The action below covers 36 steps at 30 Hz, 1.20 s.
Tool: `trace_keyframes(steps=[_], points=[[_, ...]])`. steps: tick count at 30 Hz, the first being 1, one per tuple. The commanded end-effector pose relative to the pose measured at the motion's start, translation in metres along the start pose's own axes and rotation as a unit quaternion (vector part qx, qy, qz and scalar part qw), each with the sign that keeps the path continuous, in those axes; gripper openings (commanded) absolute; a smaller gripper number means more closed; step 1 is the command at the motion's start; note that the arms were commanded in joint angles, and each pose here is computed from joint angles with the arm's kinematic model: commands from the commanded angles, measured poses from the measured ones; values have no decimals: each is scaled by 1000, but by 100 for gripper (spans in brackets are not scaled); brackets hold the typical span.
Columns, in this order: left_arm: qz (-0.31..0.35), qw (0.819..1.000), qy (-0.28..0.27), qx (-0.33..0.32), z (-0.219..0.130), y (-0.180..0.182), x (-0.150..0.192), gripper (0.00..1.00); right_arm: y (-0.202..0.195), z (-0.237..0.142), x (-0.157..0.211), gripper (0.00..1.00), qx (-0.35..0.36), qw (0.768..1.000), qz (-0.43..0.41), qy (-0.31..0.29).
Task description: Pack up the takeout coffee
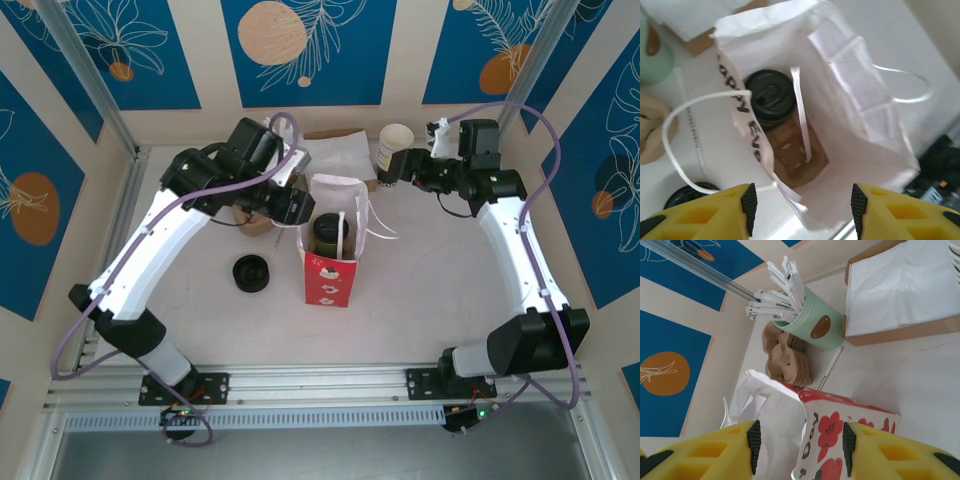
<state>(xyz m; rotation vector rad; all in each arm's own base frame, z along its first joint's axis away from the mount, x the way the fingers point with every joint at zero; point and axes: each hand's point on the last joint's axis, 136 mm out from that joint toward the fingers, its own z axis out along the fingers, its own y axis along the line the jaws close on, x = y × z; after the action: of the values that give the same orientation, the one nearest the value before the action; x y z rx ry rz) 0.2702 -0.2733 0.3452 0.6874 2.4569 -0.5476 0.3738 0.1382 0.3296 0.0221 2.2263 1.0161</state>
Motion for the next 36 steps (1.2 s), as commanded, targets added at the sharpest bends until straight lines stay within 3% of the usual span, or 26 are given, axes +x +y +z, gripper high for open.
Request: trace_keyframes(steps=[1,9,15,26,36], points=[[-24,998,-21,-51,15,16,-18,54,11,4,-15,50,-2,1000,-20,-16],[-62,995,-16,-82,60,27,-28,53,12,21,-26,49,1,999,-37,-28],[-72,991,7,-111,82,36,-21,46,9,29,-29,50,1,999,-30,-26],[-89,988,23,-126,98,41,-10,35,1,34,-25,50,7,999,-25,-25],[-103,983,17,-149,92,47,-6,20,-7,39,-22,49,11,999,-18,-25]])
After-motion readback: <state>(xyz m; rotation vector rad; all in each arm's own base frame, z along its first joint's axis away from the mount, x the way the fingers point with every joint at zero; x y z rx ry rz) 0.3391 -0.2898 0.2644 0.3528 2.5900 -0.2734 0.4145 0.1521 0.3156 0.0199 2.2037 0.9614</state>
